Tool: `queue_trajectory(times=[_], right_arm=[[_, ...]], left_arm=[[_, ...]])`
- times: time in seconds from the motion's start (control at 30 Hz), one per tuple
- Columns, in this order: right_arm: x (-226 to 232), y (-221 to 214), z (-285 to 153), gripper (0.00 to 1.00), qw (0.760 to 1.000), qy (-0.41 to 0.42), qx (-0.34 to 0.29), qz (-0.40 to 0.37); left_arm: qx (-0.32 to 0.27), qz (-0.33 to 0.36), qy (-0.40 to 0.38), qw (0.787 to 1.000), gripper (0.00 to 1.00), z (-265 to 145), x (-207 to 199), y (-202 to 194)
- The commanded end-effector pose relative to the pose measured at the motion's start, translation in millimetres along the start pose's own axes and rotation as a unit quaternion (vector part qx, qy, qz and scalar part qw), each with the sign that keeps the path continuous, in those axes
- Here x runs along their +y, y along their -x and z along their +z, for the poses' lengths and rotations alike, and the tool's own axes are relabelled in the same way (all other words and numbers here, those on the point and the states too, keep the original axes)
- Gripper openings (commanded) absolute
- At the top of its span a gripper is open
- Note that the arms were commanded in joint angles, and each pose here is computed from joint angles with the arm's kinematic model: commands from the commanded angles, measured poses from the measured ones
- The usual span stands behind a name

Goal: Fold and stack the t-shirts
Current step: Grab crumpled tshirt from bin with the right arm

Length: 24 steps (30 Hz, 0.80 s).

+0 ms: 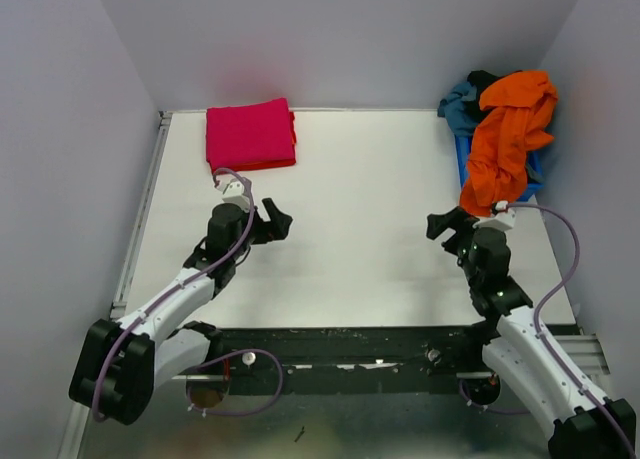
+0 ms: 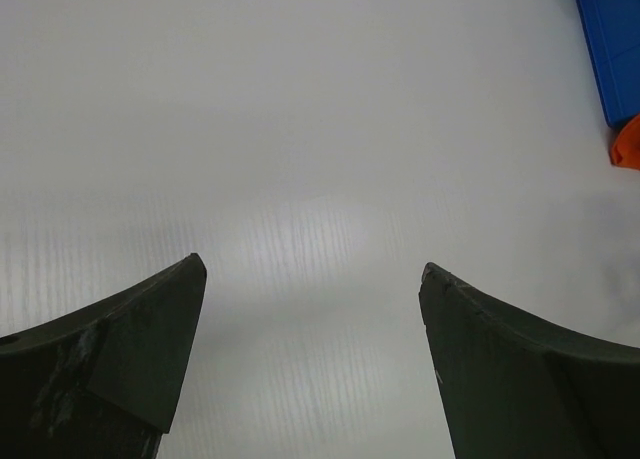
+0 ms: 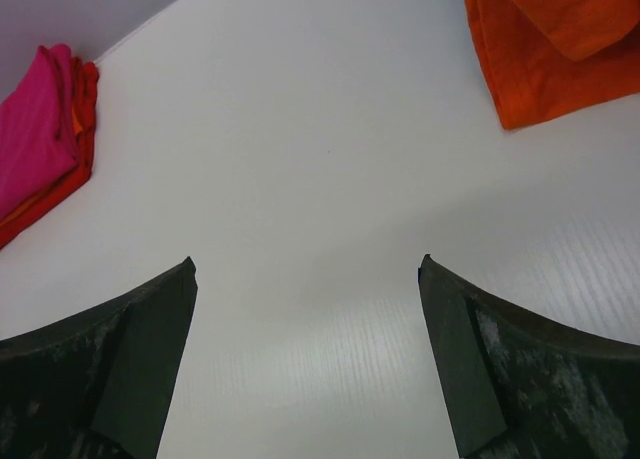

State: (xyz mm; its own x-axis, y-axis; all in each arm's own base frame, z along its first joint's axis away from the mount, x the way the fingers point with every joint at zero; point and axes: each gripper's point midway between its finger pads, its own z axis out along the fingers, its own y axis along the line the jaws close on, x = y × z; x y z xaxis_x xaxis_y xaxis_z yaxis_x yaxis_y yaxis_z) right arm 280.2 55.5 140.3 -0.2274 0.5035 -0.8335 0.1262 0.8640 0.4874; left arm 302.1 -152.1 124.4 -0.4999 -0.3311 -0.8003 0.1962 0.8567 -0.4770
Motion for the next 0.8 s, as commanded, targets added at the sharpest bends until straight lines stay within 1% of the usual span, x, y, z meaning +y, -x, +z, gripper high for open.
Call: queue_trajectory(times=[0.0,0.13,0.3,0.4,0.6,0.7,0.77], right_arm=[[4,53,2,0.99,0.997,-0.067,-0.036,-0.013],[-6,98,17,0.97,0.986,-0.159,-0.052,-0.022],[-15,149,51,0.96,0.974,-0.216,-0.073,-0.012],[-21,159,80,0.95,0.969,-0.24,-0.055,-0.014],[-33,181,129,0.94,0.962,-0.268,-0.04,-0.016],[-59,198,144,0.94,0.951,-0.307,-0.047,-0.016],[-73,203,155,0.93,0.948,-0.315,-0.046,-0.002]], left_arm=[[0.007,0.001,0.03,1.0,0.99,3,8,0],[0.011,0.001,0.023,1.0,0.99,8,8,-5],[0.005,-0.001,0.0,1.0,0.99,6,-2,-2],[0.005,0.0,0.0,1.0,0.99,5,-1,-4],[0.008,0.0,-0.004,1.0,0.99,6,-2,-5],[0.011,0.0,-0.005,1.0,0.99,7,-2,-6],[0.011,0.0,-0.006,1.0,0.99,7,-2,-6]])
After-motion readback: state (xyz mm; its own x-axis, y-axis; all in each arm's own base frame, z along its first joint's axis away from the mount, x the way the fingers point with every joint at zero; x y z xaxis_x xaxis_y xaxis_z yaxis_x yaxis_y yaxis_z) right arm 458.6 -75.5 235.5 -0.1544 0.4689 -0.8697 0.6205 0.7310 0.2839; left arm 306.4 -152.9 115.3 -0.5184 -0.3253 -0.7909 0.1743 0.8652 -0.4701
